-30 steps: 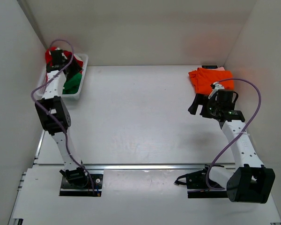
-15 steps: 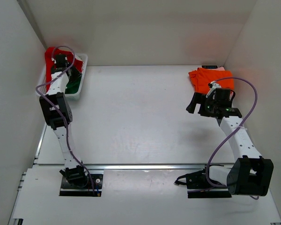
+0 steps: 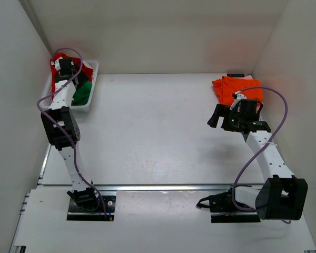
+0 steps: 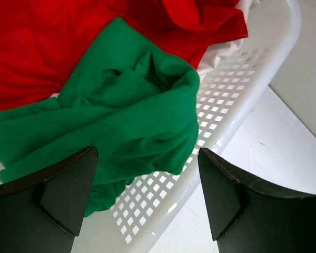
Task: Fold and stack the t-shirts
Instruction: Grab crumpled tshirt from bin with the left arm
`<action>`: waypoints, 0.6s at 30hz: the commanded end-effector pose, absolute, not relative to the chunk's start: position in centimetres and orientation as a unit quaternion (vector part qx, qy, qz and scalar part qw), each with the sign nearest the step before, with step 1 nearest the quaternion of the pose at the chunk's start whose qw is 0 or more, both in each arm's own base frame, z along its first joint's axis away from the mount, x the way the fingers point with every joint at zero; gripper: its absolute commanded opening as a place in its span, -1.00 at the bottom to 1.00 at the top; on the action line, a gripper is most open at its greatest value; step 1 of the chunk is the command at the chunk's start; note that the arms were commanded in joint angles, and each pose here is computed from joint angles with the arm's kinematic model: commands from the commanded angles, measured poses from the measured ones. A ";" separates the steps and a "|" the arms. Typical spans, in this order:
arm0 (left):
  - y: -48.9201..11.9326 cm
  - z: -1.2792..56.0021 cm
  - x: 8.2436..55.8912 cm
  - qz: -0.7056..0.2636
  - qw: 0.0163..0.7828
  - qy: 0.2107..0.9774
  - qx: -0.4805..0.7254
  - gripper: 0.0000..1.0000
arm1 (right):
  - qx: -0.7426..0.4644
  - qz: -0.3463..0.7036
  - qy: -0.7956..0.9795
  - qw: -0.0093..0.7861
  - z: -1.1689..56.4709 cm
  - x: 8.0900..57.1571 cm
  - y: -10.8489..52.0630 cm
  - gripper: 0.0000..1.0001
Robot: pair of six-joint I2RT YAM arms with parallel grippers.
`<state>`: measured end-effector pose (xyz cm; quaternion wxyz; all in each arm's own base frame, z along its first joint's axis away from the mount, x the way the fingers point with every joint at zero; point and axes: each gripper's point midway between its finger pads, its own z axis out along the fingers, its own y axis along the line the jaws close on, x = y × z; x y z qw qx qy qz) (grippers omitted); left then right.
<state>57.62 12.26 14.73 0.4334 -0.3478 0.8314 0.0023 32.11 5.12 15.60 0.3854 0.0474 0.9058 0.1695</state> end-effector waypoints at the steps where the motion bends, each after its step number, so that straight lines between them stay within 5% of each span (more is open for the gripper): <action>1: 13.6 15.3 57.5 0.027 0.430 0.830 -0.353 0.77 | 0.042 0.178 0.889 0.420 17.8 33.1 5.1 0.98; 7: 13.7 13.4 57.6 0.037 0.413 0.838 -0.355 0.83 | 0.044 0.185 0.887 0.421 17.8 33.2 5.1 0.98; 10: 13.8 12.5 57.9 0.038 0.404 0.846 -0.345 0.58 | 0.042 0.189 0.887 0.419 17.7 33.2 5.3 0.99; 13: 13.8 13.5 58.6 0.038 0.405 0.848 -0.339 -1.00 | 0.045 0.192 0.884 0.424 18.3 33.2 5.4 0.98; 18: 11.9 22.9 58.5 0.011 0.490 0.814 -0.311 -1.00 | 0.041 0.190 0.883 0.428 18.5 32.6 5.8 0.98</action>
